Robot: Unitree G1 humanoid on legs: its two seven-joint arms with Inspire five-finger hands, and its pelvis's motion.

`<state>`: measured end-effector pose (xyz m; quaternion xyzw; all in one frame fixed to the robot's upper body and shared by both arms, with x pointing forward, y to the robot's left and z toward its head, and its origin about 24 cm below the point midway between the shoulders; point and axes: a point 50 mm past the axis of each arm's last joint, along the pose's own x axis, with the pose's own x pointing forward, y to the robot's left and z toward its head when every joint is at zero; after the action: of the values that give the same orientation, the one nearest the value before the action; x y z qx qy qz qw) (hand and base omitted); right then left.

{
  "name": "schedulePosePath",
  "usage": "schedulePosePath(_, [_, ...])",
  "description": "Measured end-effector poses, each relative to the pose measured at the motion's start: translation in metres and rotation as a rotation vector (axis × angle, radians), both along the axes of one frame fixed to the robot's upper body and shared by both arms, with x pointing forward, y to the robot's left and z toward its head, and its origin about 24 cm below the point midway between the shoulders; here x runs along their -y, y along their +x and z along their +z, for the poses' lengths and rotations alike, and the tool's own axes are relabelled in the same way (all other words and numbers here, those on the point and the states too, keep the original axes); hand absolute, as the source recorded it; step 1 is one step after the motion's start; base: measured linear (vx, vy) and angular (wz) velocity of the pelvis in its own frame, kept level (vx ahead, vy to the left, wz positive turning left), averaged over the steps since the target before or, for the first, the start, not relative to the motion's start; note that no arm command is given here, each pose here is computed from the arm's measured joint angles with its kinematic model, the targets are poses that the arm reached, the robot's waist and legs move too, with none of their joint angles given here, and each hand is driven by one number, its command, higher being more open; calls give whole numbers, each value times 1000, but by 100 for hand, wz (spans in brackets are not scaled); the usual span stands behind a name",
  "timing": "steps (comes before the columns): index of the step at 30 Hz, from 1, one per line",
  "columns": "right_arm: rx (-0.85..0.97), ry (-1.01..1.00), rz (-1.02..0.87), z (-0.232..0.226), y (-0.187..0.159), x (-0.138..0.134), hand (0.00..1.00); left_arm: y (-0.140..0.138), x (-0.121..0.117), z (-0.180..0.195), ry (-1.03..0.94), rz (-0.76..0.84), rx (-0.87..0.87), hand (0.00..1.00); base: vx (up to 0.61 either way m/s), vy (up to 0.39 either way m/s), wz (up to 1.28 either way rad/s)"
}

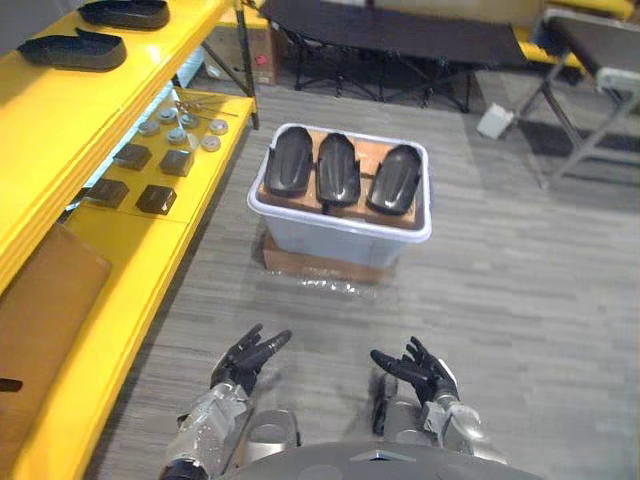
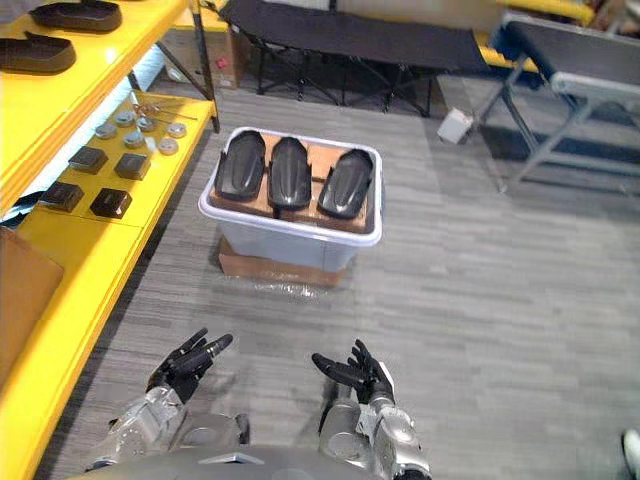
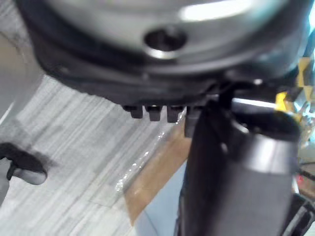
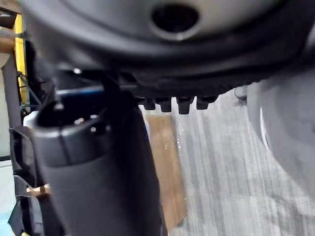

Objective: Walk over and take three plastic housings, then place them on the shelf

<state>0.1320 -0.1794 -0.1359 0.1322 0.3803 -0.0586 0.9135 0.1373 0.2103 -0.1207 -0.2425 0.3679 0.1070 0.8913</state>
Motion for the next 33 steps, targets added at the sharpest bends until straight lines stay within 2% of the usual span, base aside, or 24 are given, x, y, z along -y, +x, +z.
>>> schedulePosePath(2, [-12,-26,-4,0,-2,10,100,-16,10,-11,-37,34,-67,100,356,-349,43])
schedulePosePath(3, [-3,-43,-1,3,1,16,100,-16,21,-12,-62,34,-63,100,368,-364,37])
schedulePosePath(8, [-11,-85,-23,8,2,36,100,-12,29,-11,-89,35,-26,100,274,-179,16])
schedulePosePath(11, [30,-109,-65,15,7,42,100,-10,32,-10,-87,5,-11,100,242,-9,0])
schedulePosePath(13, [88,-144,-107,26,11,49,100,-10,40,-10,-39,-106,-21,100,256,163,-4])
schedulePosePath(18, [176,-114,-166,40,9,31,100,23,52,11,15,-331,112,100,221,172,-7])
schedulePosePath(21, [228,-117,-169,51,10,27,100,38,54,30,9,-366,220,100,114,108,-36])
schedulePosePath(25, [284,-145,-202,67,18,36,100,44,49,37,8,-356,254,100,19,7,-30])
schedulePosePath(29, [376,-249,-272,100,14,77,100,33,53,31,-7,-378,220,100,-14,-1,-26])
schedulePosePath(30, [404,-307,-296,112,11,97,100,23,53,26,-19,-376,192,100,-21,20,-24])
schedulePosePath(33, [417,-349,-373,125,10,125,100,10,49,18,-22,-376,145,100,-30,34,-15])
